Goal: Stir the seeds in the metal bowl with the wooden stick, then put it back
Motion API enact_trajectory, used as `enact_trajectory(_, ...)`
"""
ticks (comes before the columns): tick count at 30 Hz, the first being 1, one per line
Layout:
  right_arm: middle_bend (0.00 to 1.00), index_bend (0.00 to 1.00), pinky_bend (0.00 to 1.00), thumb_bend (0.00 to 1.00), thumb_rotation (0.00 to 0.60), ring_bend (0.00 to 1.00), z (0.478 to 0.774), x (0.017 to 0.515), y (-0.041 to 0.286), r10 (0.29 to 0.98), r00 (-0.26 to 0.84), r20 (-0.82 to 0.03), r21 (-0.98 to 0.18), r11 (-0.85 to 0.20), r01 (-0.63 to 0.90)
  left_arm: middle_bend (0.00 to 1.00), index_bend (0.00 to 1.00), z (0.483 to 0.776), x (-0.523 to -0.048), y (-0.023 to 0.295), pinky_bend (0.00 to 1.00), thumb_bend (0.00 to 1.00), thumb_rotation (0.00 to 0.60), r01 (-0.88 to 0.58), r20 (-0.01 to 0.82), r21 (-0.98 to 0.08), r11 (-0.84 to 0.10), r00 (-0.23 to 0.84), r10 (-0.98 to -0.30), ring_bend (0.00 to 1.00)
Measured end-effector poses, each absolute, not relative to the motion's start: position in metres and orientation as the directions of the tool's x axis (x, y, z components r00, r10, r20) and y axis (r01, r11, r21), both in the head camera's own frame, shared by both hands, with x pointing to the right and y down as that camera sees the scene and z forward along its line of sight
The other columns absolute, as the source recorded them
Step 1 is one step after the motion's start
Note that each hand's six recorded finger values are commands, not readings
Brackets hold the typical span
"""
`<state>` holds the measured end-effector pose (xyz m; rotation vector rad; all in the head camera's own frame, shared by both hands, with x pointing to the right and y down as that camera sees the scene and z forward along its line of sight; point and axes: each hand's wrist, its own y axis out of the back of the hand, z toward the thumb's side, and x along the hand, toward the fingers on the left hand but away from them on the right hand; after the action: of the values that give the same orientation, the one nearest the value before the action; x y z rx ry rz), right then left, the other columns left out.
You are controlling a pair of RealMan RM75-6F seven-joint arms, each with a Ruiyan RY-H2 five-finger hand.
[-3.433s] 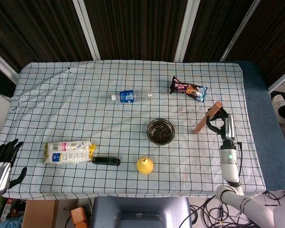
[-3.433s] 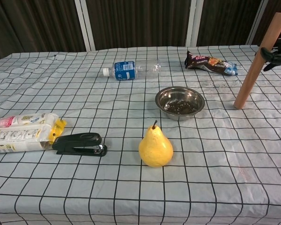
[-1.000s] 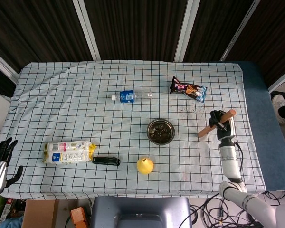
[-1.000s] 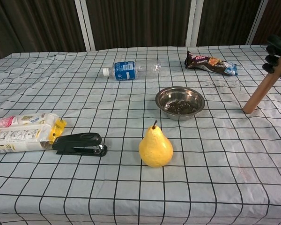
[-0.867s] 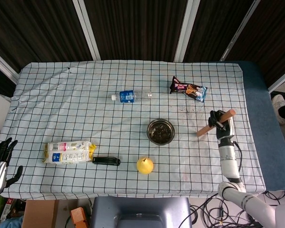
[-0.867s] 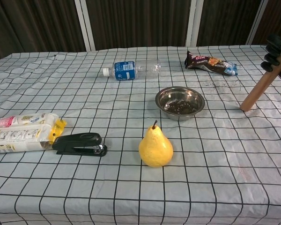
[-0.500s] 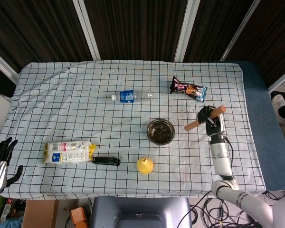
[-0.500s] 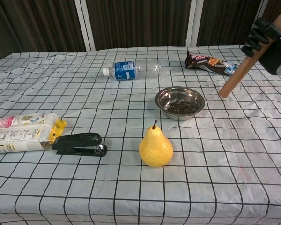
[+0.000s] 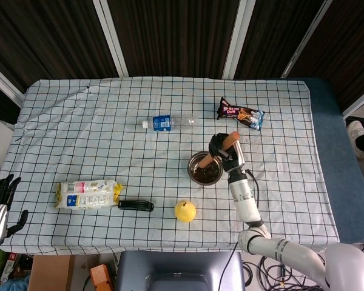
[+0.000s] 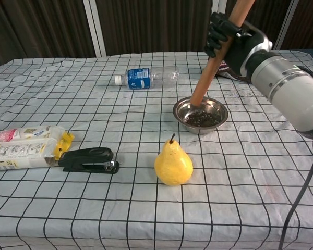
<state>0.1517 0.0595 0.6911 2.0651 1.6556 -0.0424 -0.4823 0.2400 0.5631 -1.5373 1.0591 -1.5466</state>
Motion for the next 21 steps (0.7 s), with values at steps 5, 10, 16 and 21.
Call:
enact_trajectory(5, 1.00, 1.00, 1.00, 0.60, 0.600, 1.00, 0.702, 0.122, 0.076, 0.890, 0.306, -0.337, 0.294, -0.210, 0.933, 0.00, 0.00, 0.561, -0.484, 0.240, 0.02, 0.40, 0.600, -0.068, 0.418, -0.908, -0.414, -0.051, -0.907, 0.00)
enact_trajectory(10, 1.00, 1.00, 1.00, 0.60, 0.600, 1.00, 0.712, 0.113, 0.084, 0.884, 0.322, -0.338, 0.228, -0.255, 0.940, 0.00, 0.00, 0.559, -0.485, 0.241, 0.02, 0.40, 0.600, -0.072, 0.413, -0.910, -0.409, -0.051, -0.909, 0.00)
enact_trajectory(16, 1.00, 1.00, 1.00, 0.59, 0.600, 1.00, 0.716, 0.107, 0.087, 0.885, 0.330, -0.328, 0.176, -0.286, 0.942, 0.00, 0.00, 0.559, -0.486, 0.240, 0.02, 0.40, 0.600, -0.075, 0.415, -0.909, -0.411, -0.050, -0.908, 0.00)
enact_trajectory(21, 1.00, 1.00, 1.00, 0.60, 0.600, 1.00, 0.717, 0.109, 0.086, 0.888, 0.323, -0.326, 0.143, -0.291, 0.946, 0.00, 0.00, 0.559, -0.485, 0.240, 0.02, 0.40, 0.600, -0.075, 0.413, -0.909, -0.409, -0.047, -0.909, 0.00)
